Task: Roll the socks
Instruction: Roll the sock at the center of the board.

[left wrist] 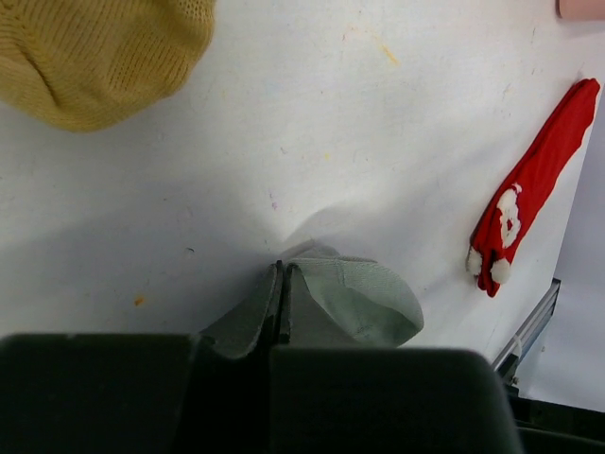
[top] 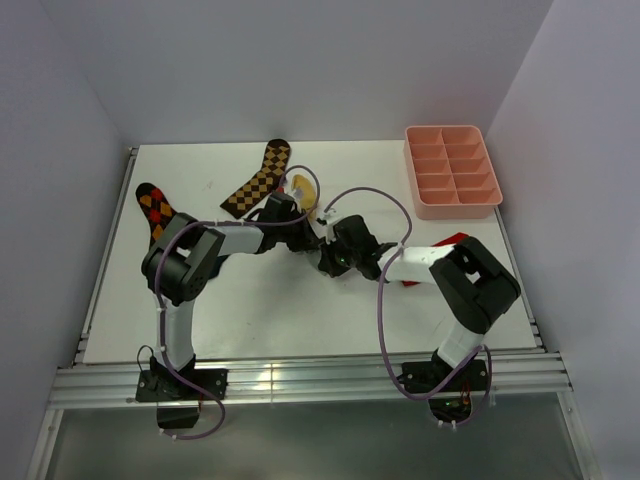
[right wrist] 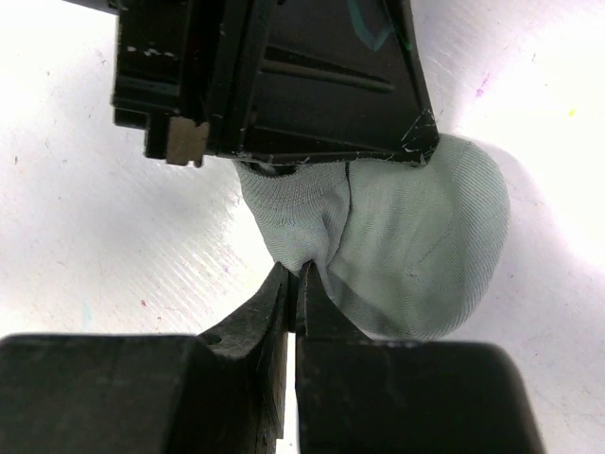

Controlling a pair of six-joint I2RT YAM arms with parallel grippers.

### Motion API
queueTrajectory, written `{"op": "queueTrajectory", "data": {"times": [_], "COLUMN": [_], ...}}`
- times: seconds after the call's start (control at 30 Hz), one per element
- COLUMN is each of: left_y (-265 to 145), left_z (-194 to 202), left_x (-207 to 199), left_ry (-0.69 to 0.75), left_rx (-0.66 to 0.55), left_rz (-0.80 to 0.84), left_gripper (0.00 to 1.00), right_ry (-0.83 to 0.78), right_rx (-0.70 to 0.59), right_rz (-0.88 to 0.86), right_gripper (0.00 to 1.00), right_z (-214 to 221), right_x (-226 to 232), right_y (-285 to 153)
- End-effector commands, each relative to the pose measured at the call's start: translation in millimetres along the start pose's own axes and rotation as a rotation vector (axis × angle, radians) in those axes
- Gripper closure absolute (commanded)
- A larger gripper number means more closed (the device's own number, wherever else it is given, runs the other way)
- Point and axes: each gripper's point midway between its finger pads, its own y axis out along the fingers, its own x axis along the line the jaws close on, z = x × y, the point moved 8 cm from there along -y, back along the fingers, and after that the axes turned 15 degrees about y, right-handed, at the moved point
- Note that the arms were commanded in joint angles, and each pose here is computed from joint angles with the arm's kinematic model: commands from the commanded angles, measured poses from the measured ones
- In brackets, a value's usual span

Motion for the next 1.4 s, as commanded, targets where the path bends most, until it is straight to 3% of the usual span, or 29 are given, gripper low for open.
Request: {"op": "queueTrajectory", "data": {"times": [0.0,0.27,0.73,1.03,1.23,1.3,1.33,1.37], "left_y": [3,0,-7,-12,-29,-40,-45,-49], "left_z": [9,3,-1,-6,-19,-26,-25,-26], "left_x": [13,15,18,9,-3,-6,-6,-6], "left_ry": [0.015,0.015,-0.001,0.004,-0.015,-0.034,-0.043,-0.053], "left_rx": [0.011,-0.024,-0.064,-0.082,-0.136,-0.178,-0.188,-0.203], "left_rz": [-0.064,-0.120,-0.171,-0.131,-0.132,-0.168,-0.185,-0.197], "left_gripper": [1.00,1.00,0.99,0.98,0.76,0.61,0.50,0.45], "right_ry": [0.051,0.208,0.437,0.519,0.523,0.524,0.525,0.527], "right_rx": [0.062,0.181,0.250,0.357,0.378,0.381,0.380,0.384], "right_rz": [0.037,-0.028,-0.115,-0.110,-0.103,-0.104,-0.099,-0.097], "right_gripper": [1.00,1.00,1.00,1.00,1.00,1.00,1.00,1.00], "right_z": [10,12,3,7,3,3,2,4], "right_x": [-9,-17,-33,-51,-52,-52,-52,-53], "right_y": [-7,-10,-21,0,2,3,3,3]}}
